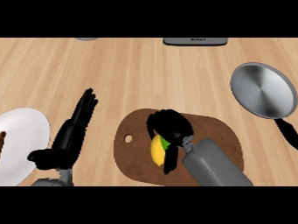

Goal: Pick the lemon from the cutting board and place it in the pan

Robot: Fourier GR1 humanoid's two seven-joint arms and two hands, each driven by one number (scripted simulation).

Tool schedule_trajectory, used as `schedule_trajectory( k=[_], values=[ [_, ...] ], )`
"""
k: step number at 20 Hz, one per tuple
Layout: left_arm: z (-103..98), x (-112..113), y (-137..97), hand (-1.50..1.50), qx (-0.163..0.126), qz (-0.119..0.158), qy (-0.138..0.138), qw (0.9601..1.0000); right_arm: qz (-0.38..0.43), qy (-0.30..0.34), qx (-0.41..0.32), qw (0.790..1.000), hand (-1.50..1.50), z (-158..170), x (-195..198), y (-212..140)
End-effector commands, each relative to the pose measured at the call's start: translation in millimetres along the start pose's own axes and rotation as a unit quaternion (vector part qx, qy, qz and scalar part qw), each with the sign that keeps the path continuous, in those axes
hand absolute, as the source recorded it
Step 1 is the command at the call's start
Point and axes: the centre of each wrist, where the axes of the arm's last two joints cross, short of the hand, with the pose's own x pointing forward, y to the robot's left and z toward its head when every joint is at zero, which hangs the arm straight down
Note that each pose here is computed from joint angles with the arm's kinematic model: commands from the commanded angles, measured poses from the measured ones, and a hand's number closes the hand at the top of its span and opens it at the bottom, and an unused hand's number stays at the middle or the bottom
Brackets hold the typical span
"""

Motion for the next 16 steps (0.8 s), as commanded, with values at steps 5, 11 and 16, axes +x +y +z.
schedule_trajectory(
  k=[5, 11, 16],
  values=[
    [5, -1, 8, 0.0, -0.003, 0.001, 0.005, 1.0, 0.01, 0.012, -0.139, 0.99, 1.5, 20, 1, -16],
    [8, 0, 10, 0.0, 0.011, -0.007, -0.001, 0.9999, -0.103, 0.304, -0.244, 0.915, 1.5, 29, -38, -26],
    [10, 4, 7, 0.0, 0.004, -0.007, -0.001, 1.0, -0.059, 0.329, -0.387, 0.86, 1.5, 44, -13, -74]
  ],
)
